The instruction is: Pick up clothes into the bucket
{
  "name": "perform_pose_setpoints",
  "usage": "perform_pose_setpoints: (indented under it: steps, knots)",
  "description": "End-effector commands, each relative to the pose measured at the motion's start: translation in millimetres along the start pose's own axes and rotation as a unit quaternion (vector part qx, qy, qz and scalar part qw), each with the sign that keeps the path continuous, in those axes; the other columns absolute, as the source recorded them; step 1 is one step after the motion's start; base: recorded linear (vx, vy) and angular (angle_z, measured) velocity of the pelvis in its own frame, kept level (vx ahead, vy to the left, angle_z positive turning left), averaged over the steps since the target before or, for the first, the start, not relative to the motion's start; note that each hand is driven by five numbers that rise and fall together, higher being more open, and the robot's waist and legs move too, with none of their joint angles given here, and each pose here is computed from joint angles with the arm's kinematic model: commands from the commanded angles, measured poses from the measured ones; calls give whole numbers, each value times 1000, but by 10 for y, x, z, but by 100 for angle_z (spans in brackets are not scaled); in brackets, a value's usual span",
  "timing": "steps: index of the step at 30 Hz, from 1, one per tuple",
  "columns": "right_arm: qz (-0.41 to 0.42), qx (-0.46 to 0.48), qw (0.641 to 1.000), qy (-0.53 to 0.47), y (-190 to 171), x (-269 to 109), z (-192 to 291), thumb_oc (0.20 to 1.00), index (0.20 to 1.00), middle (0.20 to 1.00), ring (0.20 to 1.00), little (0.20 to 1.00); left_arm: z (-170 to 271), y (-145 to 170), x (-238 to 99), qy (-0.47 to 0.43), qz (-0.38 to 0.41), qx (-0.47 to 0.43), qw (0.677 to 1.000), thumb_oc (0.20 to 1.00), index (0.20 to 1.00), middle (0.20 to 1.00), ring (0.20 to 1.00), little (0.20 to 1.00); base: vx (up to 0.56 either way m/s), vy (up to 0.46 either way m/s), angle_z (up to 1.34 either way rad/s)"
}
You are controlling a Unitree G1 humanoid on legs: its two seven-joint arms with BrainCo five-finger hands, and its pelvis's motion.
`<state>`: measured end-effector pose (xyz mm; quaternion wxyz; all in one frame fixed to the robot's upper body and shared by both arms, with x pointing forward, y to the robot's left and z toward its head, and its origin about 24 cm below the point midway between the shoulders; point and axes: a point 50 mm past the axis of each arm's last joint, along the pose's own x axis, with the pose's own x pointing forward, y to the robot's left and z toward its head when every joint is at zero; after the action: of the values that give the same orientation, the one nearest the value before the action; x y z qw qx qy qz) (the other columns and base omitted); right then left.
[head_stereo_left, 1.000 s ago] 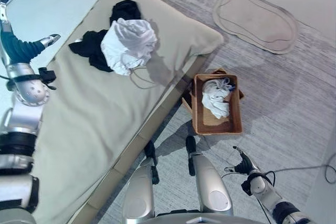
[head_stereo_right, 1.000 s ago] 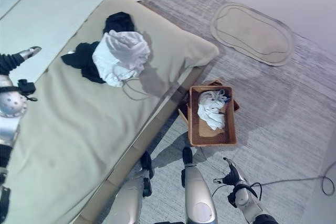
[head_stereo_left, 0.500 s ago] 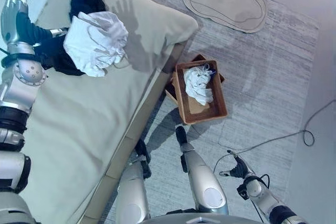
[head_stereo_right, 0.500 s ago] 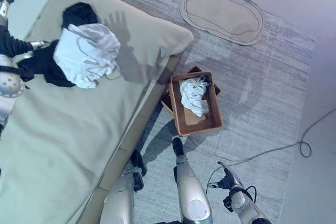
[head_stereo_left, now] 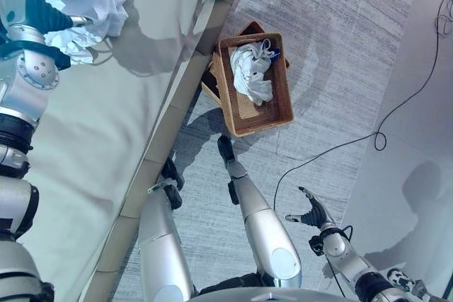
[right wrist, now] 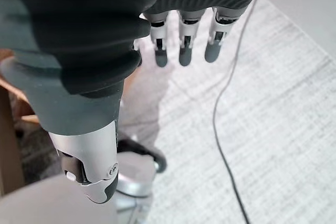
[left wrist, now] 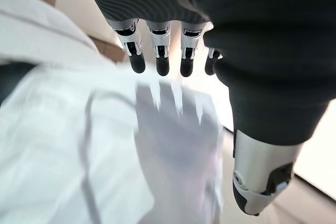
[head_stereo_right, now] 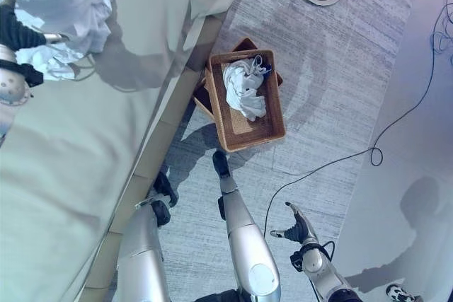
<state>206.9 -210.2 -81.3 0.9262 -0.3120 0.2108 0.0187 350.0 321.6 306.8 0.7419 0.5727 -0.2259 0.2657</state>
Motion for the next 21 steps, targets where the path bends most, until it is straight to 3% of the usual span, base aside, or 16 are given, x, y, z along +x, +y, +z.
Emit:
perform_pose_setpoints:
  steps: [1, 4, 5, 6, 7, 21]
  knots:
    - [-32, 22, 999, -19, -139, -29, 19, 1000, 1000, 1000, 1000, 1000, -61, 412, 135, 4, 57, 27, 998, 1000, 1000, 1000, 1000, 1000, -6, -32, 4]
    - [-35, 32, 998, -46, -149, -1, 139, 1000, 1000, 1000, 1000, 1000, -69, 426, 187, 16, 52, 46, 997, 1000, 1000, 1000, 1000, 1000, -4, -26, -4]
    - [-35, 37, 997, -50, -139, -1, 158, 1000, 1000, 1000, 1000, 1000, -41, 447, 217, 14, 56, 52, 997, 953, 953, 953, 953, 953, -8, -63, -7]
    - [-35, 40, 997, -53, -134, 5, 175, 1000, 1000, 1000, 1000, 1000, -31, 446, 228, 13, 53, 56, 997, 373, 373, 373, 373, 373, -7, -47, -11]
    - [-35, 44, 997, -57, -129, 9, 197, 1000, 1000, 1000, 1000, 1000, -31, 454, 238, 14, 51, 62, 997, 200, 200, 200, 200, 200, -3, -38, -11]
    - [-6, 33, 997, -73, -44, 16, 269, 1000, 1000, 1000, 1000, 1000, -93, 545, 199, 2, 54, 149, 987, 200, 200, 200, 200, 200, -11, -9, -6]
